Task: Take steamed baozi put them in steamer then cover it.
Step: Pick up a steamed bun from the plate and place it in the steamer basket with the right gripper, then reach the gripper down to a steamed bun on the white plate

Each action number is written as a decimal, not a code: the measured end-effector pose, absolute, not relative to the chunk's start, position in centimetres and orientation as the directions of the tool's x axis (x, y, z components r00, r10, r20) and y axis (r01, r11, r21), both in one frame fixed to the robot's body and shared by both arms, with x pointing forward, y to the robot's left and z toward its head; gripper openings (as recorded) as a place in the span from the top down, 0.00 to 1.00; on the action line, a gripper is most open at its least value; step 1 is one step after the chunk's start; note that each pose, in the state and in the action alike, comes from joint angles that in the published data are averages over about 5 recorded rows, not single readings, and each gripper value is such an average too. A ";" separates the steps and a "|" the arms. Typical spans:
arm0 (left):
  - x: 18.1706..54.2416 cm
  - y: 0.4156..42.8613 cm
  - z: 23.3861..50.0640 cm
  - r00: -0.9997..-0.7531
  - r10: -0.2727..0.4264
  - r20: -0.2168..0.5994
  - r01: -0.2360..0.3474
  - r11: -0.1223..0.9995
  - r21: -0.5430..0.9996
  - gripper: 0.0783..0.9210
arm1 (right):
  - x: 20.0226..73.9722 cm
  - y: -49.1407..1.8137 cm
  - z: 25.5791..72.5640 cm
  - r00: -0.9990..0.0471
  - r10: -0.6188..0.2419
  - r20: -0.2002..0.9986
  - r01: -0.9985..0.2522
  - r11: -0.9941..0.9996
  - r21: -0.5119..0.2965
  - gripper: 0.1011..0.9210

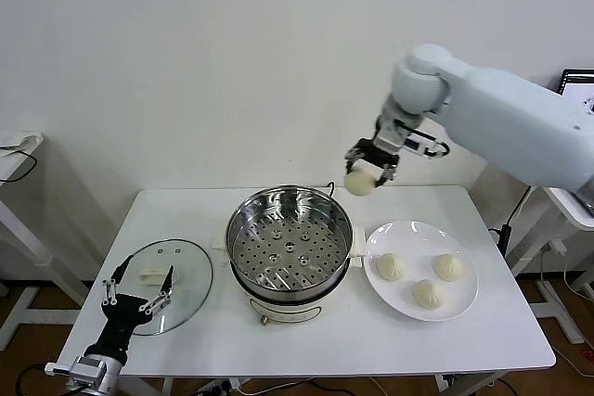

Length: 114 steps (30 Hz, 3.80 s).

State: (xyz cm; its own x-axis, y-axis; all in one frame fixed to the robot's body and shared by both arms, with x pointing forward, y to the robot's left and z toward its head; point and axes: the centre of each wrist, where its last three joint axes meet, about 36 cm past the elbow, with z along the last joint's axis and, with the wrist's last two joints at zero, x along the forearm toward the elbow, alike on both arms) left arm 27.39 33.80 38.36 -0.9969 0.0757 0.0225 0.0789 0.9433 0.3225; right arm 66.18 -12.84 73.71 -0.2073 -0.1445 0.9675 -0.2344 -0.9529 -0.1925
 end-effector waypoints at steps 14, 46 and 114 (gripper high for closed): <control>27.2 34.9 38.5 -0.998 0.055 0.029 0.062 0.938 0.340 0.12 | 66.5 -4.8 69.2 -0.147 -0.126 0.981 -0.030 -0.991 -0.131 0.31; 27.0 35.4 38.1 -0.999 0.044 0.031 0.052 0.939 0.339 0.12 | 71.0 -1.6 60.5 -0.104 -0.125 0.987 -0.019 -0.992 -0.128 0.25; 27.1 34.2 38.2 -0.997 0.071 0.029 0.077 0.942 0.327 0.12 | 64.8 -32.1 49.8 -0.097 -0.194 0.976 -0.995 -0.017 -0.102 0.12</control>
State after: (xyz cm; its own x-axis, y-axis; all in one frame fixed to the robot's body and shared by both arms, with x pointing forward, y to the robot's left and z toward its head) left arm 27.07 34.20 38.17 -0.9970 0.0715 0.0290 0.0770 0.9420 0.3267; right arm 64.80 -32.07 49.78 -0.0967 -0.1937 0.9763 -0.9947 -0.0165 -0.1018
